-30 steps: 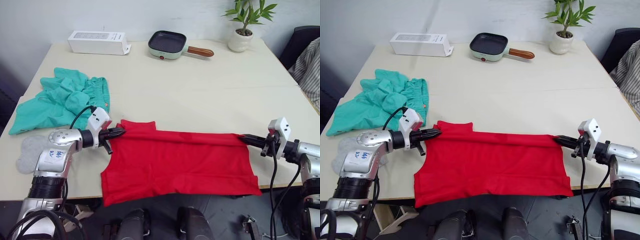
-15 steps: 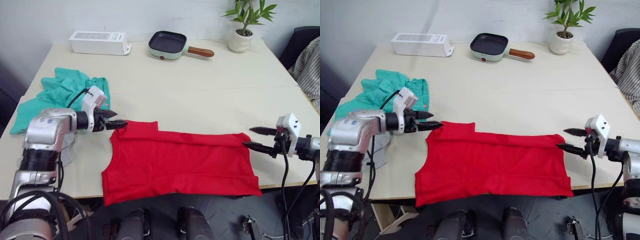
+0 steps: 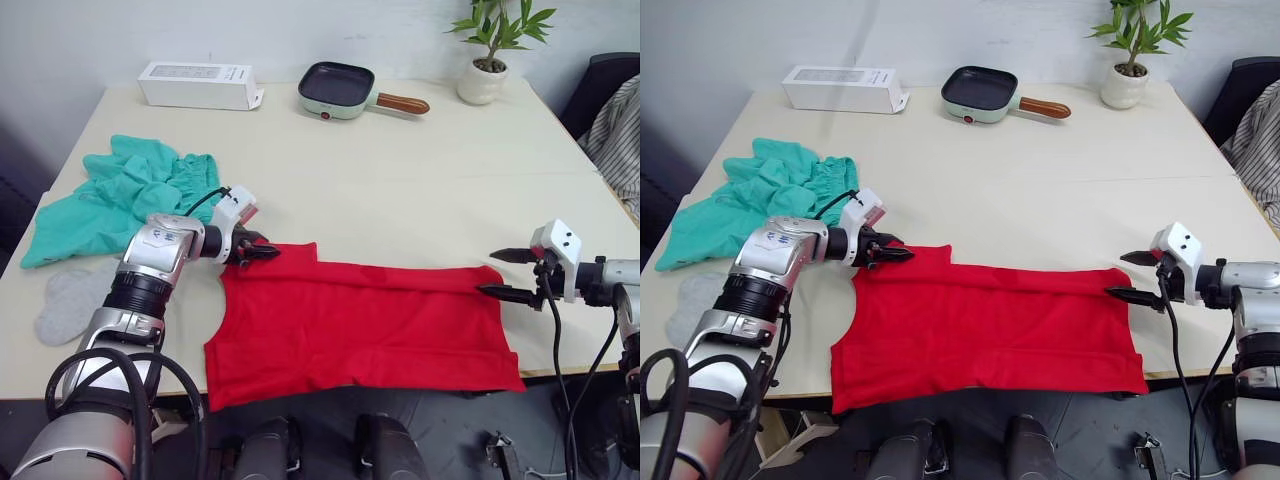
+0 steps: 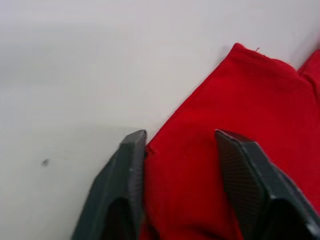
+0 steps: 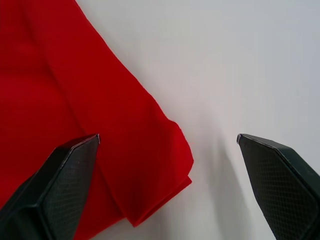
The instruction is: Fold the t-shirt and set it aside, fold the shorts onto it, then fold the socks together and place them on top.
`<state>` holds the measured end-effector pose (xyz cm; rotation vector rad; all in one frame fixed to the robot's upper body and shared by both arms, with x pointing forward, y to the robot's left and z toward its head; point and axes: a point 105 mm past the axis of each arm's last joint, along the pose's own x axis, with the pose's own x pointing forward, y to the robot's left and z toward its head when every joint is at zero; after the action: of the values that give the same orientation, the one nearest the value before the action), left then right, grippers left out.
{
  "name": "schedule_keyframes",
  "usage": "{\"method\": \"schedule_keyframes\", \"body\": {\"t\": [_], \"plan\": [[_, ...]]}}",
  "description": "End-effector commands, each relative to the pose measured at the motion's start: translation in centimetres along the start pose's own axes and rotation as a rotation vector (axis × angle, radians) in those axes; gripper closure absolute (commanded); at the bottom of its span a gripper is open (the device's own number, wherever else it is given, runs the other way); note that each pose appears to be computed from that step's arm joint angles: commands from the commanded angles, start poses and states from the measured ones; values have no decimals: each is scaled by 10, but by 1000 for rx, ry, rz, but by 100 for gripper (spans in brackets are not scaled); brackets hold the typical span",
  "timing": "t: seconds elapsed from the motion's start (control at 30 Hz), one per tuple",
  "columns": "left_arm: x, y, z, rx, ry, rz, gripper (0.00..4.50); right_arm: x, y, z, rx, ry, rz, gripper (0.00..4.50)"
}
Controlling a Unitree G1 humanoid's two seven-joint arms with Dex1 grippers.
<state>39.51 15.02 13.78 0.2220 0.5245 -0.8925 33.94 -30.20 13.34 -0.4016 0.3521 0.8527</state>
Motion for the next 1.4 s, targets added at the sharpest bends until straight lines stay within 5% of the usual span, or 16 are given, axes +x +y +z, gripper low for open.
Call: {"method": "schedule_keyframes", "body": {"t": [0.03, 0.13, 0.5, 0.9, 1.1, 1.4], "plan": [[-2, -3, 7, 50, -30, -12, 353, -3, -4, 4, -11, -6, -3, 0], [-2, -5, 5, 58, -32, -14, 450, -3, -4, 5, -15, -16, 4, 66], [-5, -4, 8, 62, -89, -1, 450, -3, -3, 14, -38, -63, 18, 449], [-38, -13, 32, 291, -317, -42, 450, -26, 2, 31, -202, -201, -79, 449], [-62, -15, 16, 365, -354, -31, 450, -28, 21, 28, -286, -242, -89, 449], [-84, -52, -14, 734, -382, -72, 450, -30, 52, 9, -452, -258, -143, 449]]}}
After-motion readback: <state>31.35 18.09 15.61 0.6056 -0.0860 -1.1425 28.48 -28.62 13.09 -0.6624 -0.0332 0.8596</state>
